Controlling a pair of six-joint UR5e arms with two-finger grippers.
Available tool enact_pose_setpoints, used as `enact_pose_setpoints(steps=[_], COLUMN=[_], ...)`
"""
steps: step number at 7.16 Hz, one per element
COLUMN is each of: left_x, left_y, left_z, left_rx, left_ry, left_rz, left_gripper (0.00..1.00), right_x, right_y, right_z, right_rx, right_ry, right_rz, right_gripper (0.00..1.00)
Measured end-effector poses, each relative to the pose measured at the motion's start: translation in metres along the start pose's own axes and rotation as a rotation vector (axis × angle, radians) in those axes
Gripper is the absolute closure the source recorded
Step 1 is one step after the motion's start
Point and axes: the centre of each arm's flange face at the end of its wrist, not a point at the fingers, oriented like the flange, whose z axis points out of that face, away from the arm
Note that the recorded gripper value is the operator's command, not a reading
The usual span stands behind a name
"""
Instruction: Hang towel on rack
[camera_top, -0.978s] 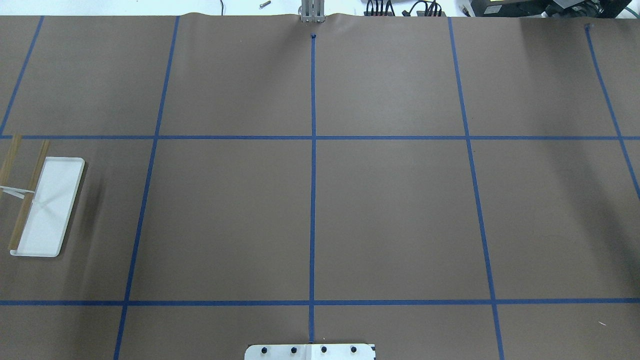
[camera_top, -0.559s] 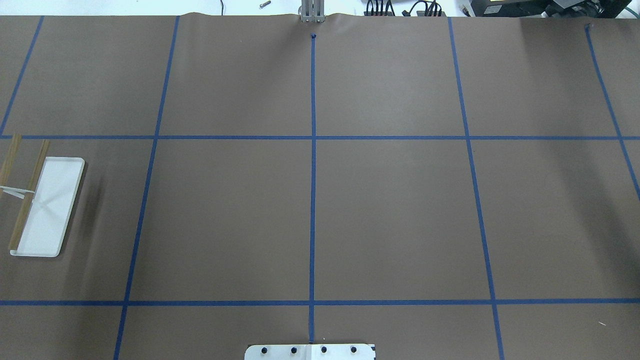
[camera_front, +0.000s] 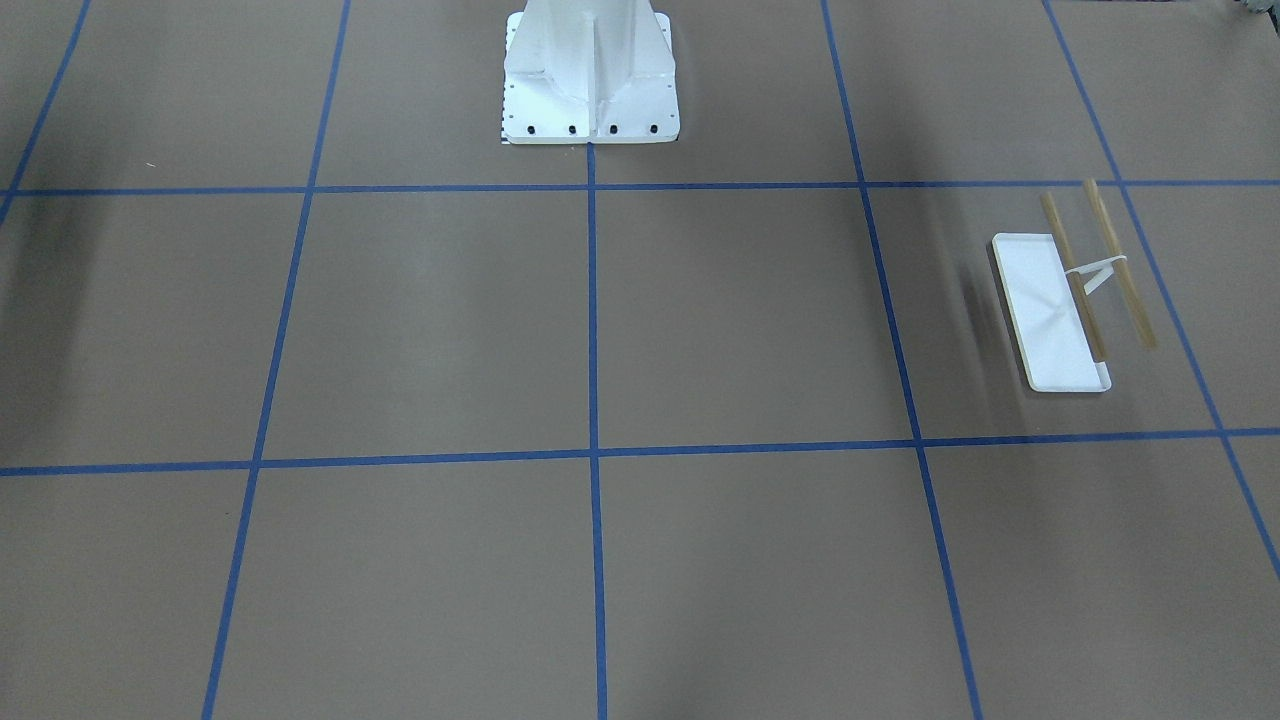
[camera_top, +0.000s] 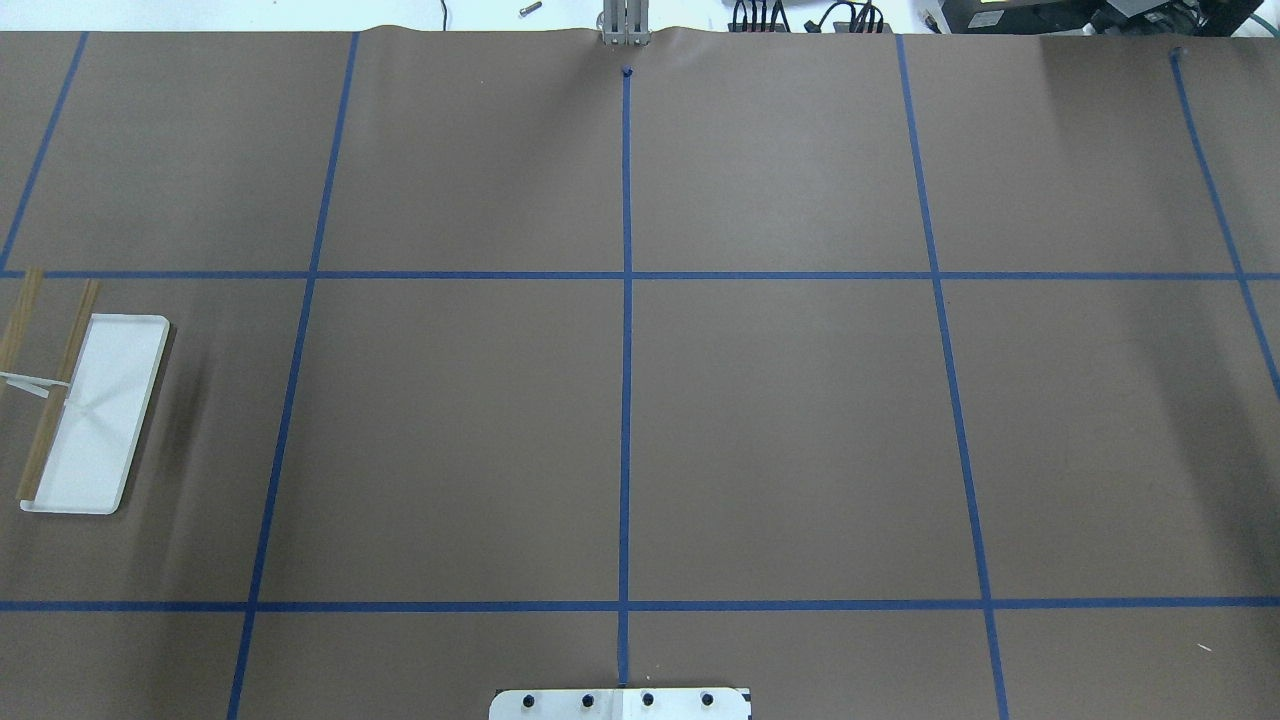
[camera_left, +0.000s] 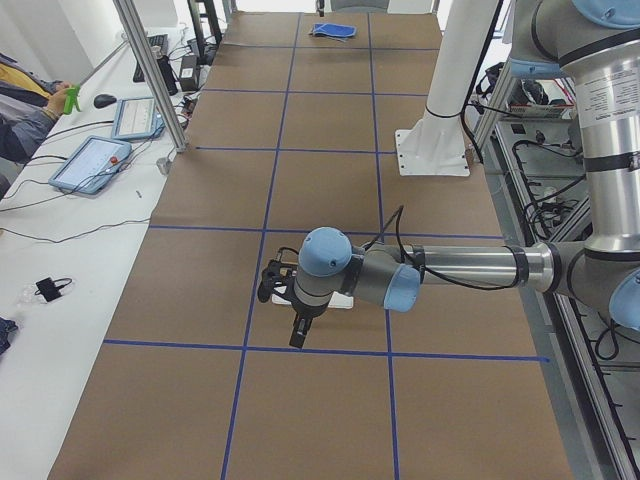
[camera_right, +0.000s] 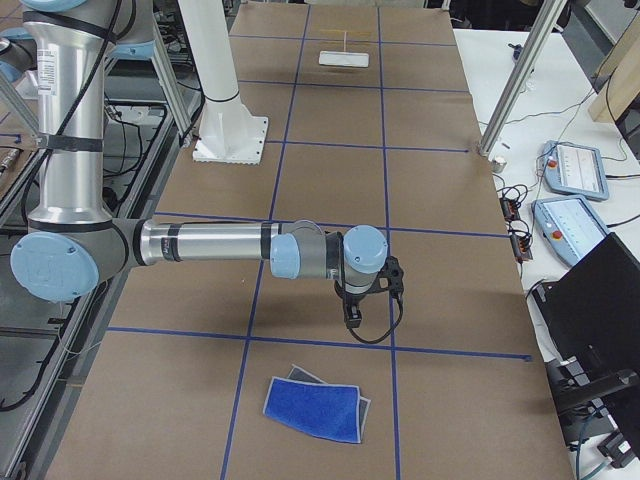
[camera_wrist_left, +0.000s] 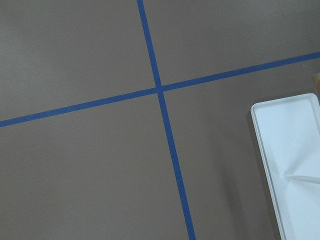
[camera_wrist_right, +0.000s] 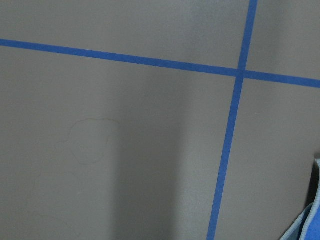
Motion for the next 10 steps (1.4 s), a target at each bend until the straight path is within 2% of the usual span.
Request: enact_pose_setpoints(steps=[1,2,4,6,8,10], left_x=[0.000,0.000,-0.001,-0.002,-0.001,0.000], left_y=[0.003,0.005,0.006,0.006,0.005,0.005], left_z=[0.001,0.002,0.003,0.003,0.002,0.001], left_rx=[-0.003,-0.006,-0.009,-0.008,-0.006,-0.006], left_ry=[0.013,0.019,0.020,0.019,0.020,0.021], left_rz=[-0.005,-0.009,-0.011,-0.012,-0.011,-0.011], left_gripper=[0.02,0.02,0.02,0.02,0.02,0.02], right_x=[0.011,0.037,0.112,0.181,0.222,0.236], right_y=[0.007,0.011,-0.005,-0.027,-0.024,-0.016], right_z=[0.008,0.026,0.055,0.050,0.053,0.064], right_rx=[0.012,0.008,-0.001,0.001,-0.020,-0.044], right_ry=[0.016,0.041,0.068,0.073,0.062,0.058], right_rz=[0.001,0.013,0.055,0.082,0.160,0.195], right_gripper=[0.02,0.09,0.04,0.03,0.05,0.07])
